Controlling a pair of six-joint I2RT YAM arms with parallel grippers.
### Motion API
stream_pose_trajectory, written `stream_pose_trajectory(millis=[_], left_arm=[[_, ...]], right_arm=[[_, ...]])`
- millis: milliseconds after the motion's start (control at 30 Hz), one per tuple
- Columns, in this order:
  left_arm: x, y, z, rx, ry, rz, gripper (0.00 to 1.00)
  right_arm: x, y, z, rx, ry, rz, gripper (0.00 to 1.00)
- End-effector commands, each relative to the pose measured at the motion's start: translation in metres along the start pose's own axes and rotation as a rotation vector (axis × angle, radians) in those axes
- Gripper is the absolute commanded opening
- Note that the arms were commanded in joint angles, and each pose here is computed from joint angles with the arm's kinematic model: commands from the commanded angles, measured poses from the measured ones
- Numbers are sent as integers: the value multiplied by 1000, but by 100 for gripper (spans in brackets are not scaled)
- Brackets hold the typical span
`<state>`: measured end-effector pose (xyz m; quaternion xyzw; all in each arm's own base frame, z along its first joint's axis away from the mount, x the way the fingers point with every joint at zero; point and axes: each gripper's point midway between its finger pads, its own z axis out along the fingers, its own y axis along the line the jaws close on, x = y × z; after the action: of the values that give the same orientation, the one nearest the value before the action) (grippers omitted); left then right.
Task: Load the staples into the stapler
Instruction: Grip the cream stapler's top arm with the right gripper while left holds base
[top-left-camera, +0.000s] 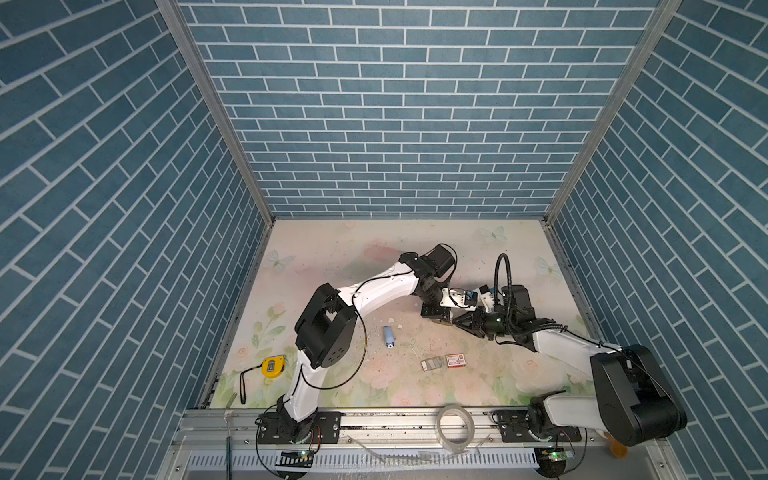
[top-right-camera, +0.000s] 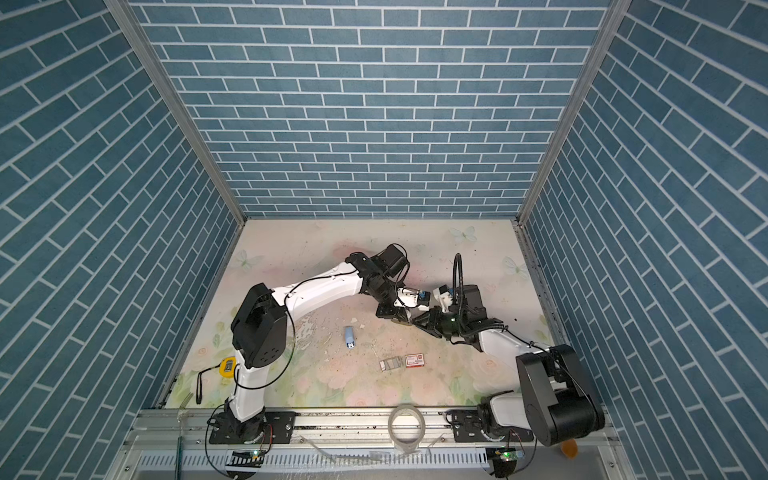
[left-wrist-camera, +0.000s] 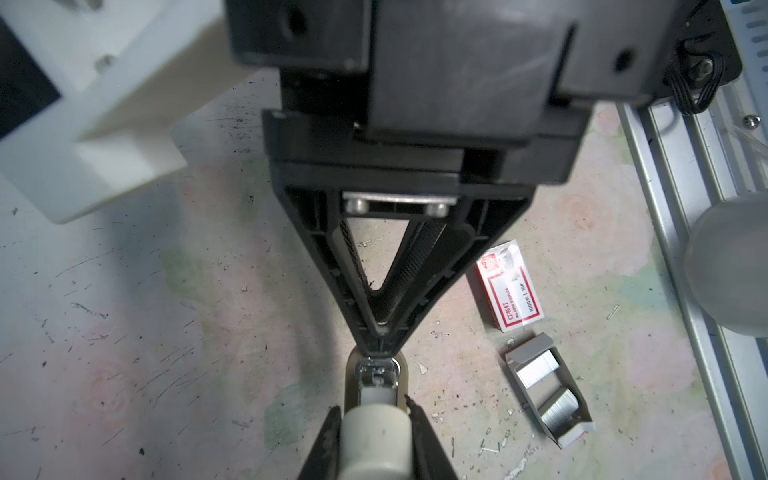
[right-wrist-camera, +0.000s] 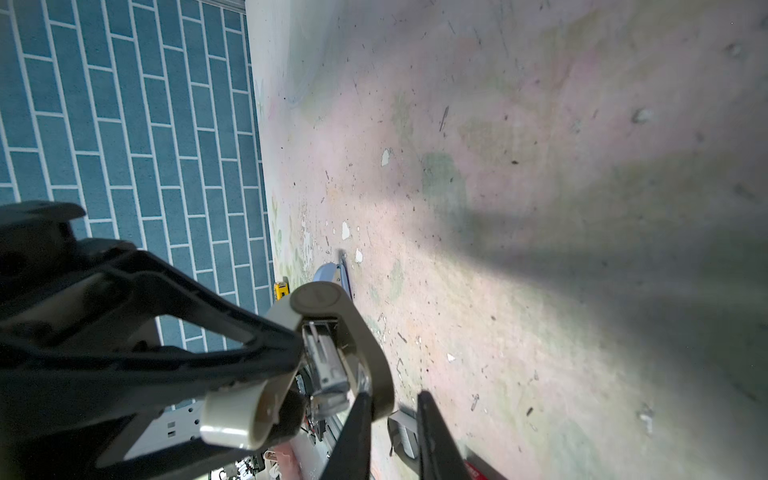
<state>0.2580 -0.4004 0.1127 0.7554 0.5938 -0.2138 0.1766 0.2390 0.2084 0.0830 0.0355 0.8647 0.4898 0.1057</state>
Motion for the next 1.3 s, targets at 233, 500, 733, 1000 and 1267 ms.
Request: stream_pose_trajectory(millis=[233, 500, 733, 1000, 1267], left_arm=[[-30, 14, -29, -41, -122, -49, 4], [-43, 24, -40, -43, -188, -102, 3], [-47, 23, -38, -23, -216, -133, 3], [-33, 25, -35, -45, -173, -103, 3], [-9, 24, -32, -93, -79, -1, 3]], right_arm=[[-4, 7, 4, -23, 9, -35, 20], [-8, 11, 8, -54, -10, -41, 20], [-14, 14, 11, -59, -36, -57, 20], [-4, 7, 0, 5, -49, -70, 24], [1, 29, -26, 3, -95, -142, 31]])
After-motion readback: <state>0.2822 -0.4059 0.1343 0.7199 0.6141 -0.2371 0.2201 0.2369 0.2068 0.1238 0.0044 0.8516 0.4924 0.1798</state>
